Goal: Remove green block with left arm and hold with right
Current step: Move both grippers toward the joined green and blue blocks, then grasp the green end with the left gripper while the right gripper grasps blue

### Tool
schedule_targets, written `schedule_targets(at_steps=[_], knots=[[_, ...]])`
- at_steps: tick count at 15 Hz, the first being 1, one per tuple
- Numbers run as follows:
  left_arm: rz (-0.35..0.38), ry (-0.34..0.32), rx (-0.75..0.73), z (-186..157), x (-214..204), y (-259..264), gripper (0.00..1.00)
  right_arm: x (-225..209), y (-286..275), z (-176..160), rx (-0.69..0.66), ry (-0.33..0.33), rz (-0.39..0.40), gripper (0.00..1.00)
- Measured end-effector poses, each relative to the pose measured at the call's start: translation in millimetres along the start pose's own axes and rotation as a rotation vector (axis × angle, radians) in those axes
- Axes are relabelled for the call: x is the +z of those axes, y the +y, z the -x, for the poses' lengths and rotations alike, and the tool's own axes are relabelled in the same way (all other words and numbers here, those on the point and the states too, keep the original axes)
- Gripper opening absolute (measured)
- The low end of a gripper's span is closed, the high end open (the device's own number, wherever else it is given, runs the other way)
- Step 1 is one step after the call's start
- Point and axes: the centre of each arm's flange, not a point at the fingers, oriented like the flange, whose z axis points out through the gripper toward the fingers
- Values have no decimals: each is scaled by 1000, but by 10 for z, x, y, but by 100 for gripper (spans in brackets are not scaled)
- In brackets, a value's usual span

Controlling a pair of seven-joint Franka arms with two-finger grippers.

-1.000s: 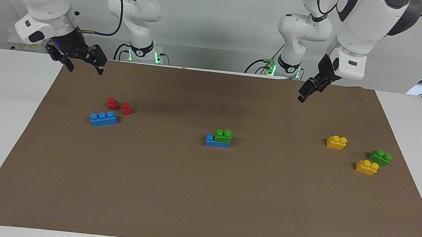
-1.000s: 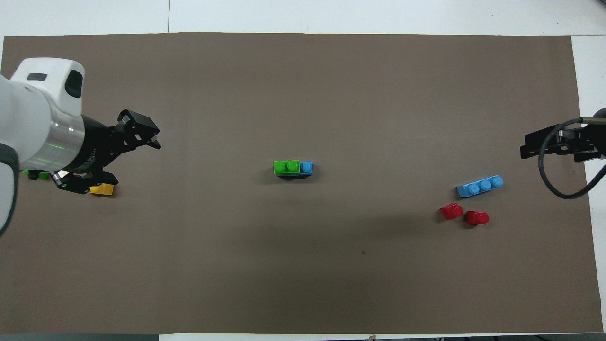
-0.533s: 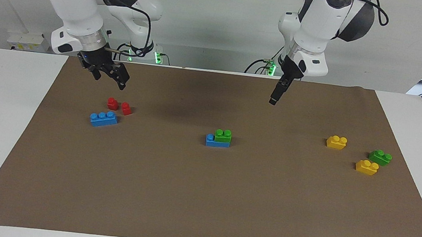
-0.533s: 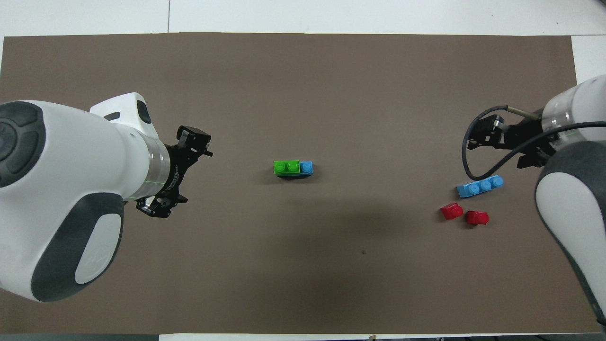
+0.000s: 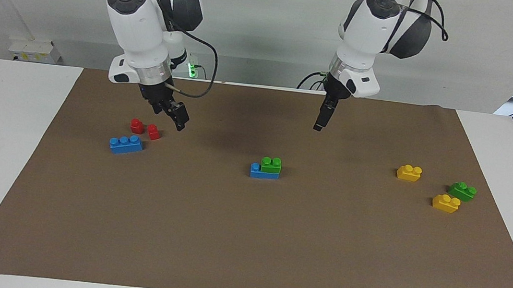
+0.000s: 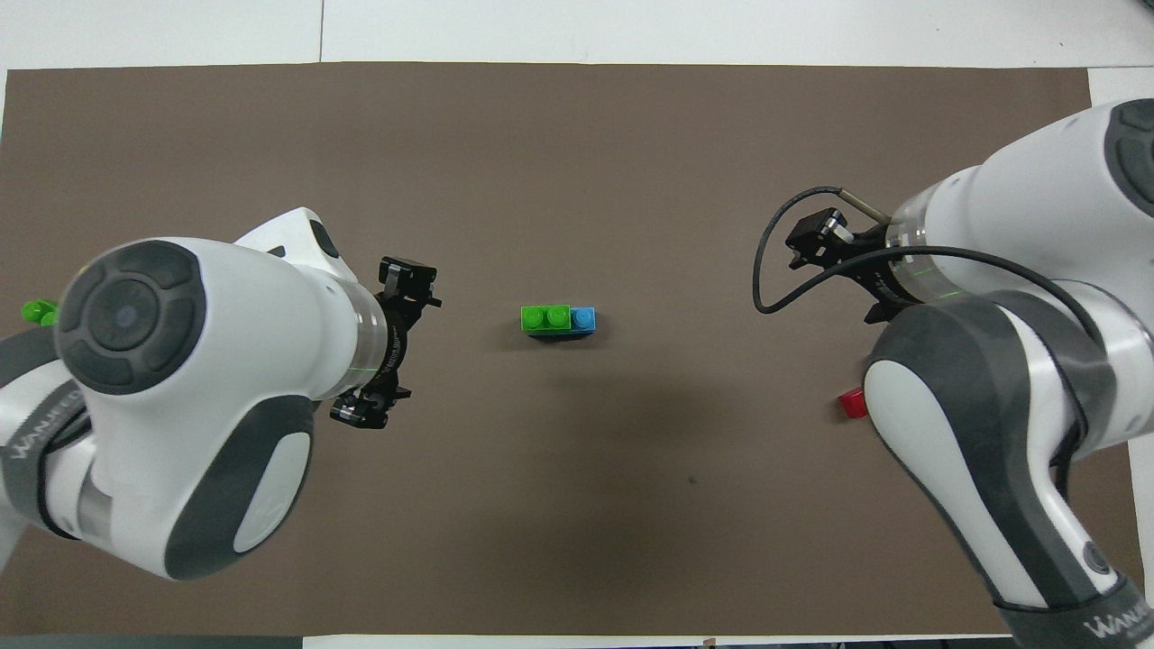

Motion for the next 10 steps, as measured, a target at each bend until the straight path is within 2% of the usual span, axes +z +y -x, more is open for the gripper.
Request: schedule_targets(at_steps=[3, 8, 10], knots=[[0, -7, -99, 276, 289, 67, 100, 261, -183, 121, 96, -16, -60, 100], [-24, -8, -151, 545, 718, 140, 100, 482, -353, 336, 194, -21, -77, 100], [-28, -6, -195, 571, 873, 181, 100, 569, -440, 460, 254, -55, -91, 100]])
